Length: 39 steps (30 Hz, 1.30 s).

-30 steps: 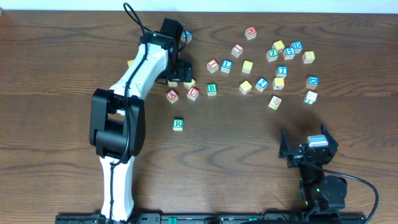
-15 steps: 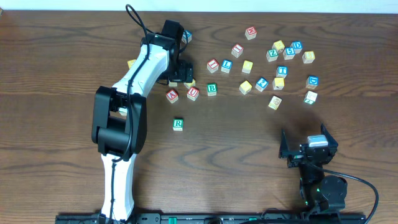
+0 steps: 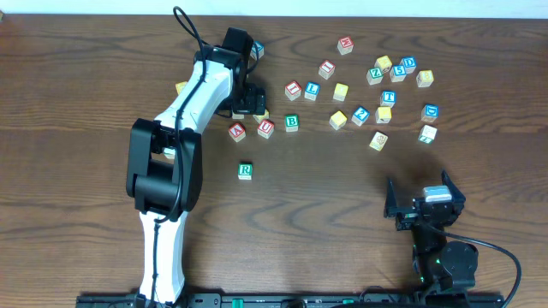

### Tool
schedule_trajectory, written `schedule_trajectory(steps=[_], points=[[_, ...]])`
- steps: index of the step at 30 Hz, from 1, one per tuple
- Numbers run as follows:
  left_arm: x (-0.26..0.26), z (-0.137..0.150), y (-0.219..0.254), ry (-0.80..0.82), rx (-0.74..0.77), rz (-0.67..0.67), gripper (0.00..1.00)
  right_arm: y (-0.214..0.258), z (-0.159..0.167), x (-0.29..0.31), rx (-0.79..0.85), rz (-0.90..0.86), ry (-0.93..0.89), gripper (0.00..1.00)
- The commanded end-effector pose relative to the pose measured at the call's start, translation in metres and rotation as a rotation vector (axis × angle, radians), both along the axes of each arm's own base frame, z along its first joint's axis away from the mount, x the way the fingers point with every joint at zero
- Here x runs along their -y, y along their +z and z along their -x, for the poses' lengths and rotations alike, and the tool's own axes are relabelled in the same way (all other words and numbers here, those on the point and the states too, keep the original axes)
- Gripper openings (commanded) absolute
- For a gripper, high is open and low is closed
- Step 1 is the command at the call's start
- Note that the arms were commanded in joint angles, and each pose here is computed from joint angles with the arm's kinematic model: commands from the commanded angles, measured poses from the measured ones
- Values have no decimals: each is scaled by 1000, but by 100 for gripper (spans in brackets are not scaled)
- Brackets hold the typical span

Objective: Spell out ROBOT
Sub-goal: 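Lower the left gripper around the yellow O block and close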

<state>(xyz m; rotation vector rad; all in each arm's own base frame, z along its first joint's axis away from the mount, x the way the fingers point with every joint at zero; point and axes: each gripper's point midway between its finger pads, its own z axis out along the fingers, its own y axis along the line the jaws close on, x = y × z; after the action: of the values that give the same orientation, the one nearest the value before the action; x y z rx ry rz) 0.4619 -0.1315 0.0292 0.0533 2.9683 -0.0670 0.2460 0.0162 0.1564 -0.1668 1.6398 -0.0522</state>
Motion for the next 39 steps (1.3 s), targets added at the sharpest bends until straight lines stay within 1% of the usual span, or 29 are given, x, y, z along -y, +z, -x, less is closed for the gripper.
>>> schedule_trajectory(steps=[1, 3, 4, 6, 11, 13, 17, 24, 27, 33, 37, 39], points=[[-5, -2, 5, -16, 10, -20, 90, -1, 0, 1, -3, -8, -2, 99], [-5, -2, 5, -16, 10, -20, 84, -1, 0, 1, -3, -8, -2, 99], [-5, -2, 5, -16, 10, -20, 78, -1, 0, 1, -3, -8, -2, 99], [-5, -2, 5, -16, 10, -20, 75, -1, 0, 1, -3, -8, -2, 99], [-5, -2, 5, -16, 9, -20, 77, -1, 0, 1, -3, -8, -2, 99], [-5, -2, 5, -16, 9, -20, 84, -1, 0, 1, -3, -8, -2, 99], [-5, -1, 7, -16, 3, -21, 89, -1, 0, 1, -3, -8, -2, 99], [-4, -2, 22, -16, 19, -16, 88, -1, 0, 1, -3, -8, -2, 99], [0, -3, 47, -21, 64, 20, 89, -1, 0, 1, -3, -8, -2, 99], [0, -4, 75, -22, 121, 35, 89, -1, 0, 1, -3, -8, -2, 99], [0, -5, 79, -21, 132, 37, 89, -1, 0, 1, -3, -8, -2, 99], [0, -5, 79, -21, 132, 36, 87, -1, 0, 1, -3, -8, -2, 99]])
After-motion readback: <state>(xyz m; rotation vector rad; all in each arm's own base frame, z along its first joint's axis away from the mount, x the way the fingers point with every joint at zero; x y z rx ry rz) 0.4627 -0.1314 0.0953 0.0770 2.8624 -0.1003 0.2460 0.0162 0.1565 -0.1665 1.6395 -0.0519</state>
